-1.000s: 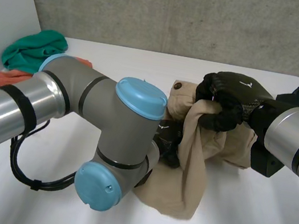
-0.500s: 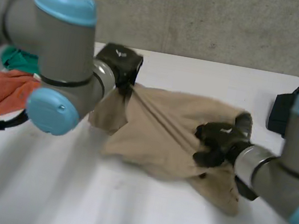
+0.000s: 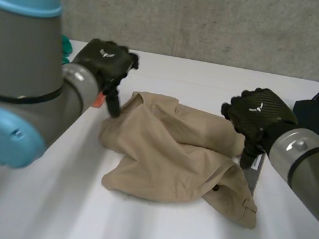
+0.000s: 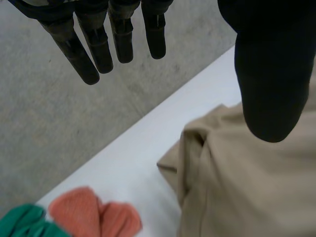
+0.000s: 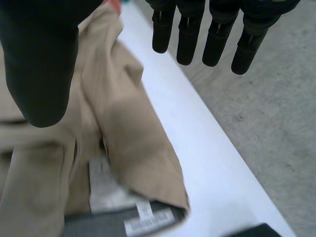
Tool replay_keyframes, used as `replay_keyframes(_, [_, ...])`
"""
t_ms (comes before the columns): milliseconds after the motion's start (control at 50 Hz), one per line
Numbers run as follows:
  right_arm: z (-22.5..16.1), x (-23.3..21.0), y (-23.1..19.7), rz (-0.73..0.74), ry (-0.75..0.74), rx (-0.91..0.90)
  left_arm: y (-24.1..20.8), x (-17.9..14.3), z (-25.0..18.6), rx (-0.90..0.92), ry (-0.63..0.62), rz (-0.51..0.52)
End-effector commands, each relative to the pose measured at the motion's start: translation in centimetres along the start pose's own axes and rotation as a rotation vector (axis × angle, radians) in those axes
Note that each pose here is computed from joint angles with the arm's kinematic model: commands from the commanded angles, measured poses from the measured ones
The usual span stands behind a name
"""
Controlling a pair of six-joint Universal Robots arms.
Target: Fold the laundry.
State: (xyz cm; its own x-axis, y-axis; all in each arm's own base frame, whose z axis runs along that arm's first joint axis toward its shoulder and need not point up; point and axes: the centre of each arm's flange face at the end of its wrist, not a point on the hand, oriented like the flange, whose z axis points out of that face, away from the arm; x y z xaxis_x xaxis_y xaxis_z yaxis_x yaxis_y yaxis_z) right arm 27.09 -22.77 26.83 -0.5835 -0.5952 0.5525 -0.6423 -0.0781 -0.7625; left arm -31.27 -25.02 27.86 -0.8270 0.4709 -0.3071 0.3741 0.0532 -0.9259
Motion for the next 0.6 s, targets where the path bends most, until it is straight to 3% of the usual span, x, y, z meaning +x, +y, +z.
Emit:
replay_keyframes(20, [-1.3, 0.5, 1.5, -0.201, -0.099, -0.145, 4.8, 0.0, -3.7, -0.182, 0.015, 0.001])
replay_keyframes(100, [-0.3, 1.1, 2.7, -0.14, -0.114, -0.181, 7.6, 1.2, -4.5, -0.264, 0.064, -0.055])
replay_keyframes(160, [1.0, 1.2, 4.1, 0.015, -0.122, -0.22, 10.2, 2.3, -3.3, -0.298, 0.082, -0.104])
replay_keyframes(240, [2.5, 1.0, 6.3, 0.317, -0.123, -0.292, 11.9, 2.9, -1.6, -0.298, 0.073, -0.112])
replay_keyframes(320, [3.2, 0.4, 7.7, 0.514, -0.136, -0.336, 12.2, 3.7, -0.7, -0.282, 0.086, -0.106])
replay_keyframes(480, [4.1, -0.3, 9.6, 0.698, -0.139, -0.359, 12.1, 6.2, -0.4, -0.264, 0.167, -0.084])
replay_keyframes(600, [4.3, -0.6, 9.8, 0.714, -0.132, -0.342, 13.3, 7.5, 1.0, -0.285, 0.167, -0.065])
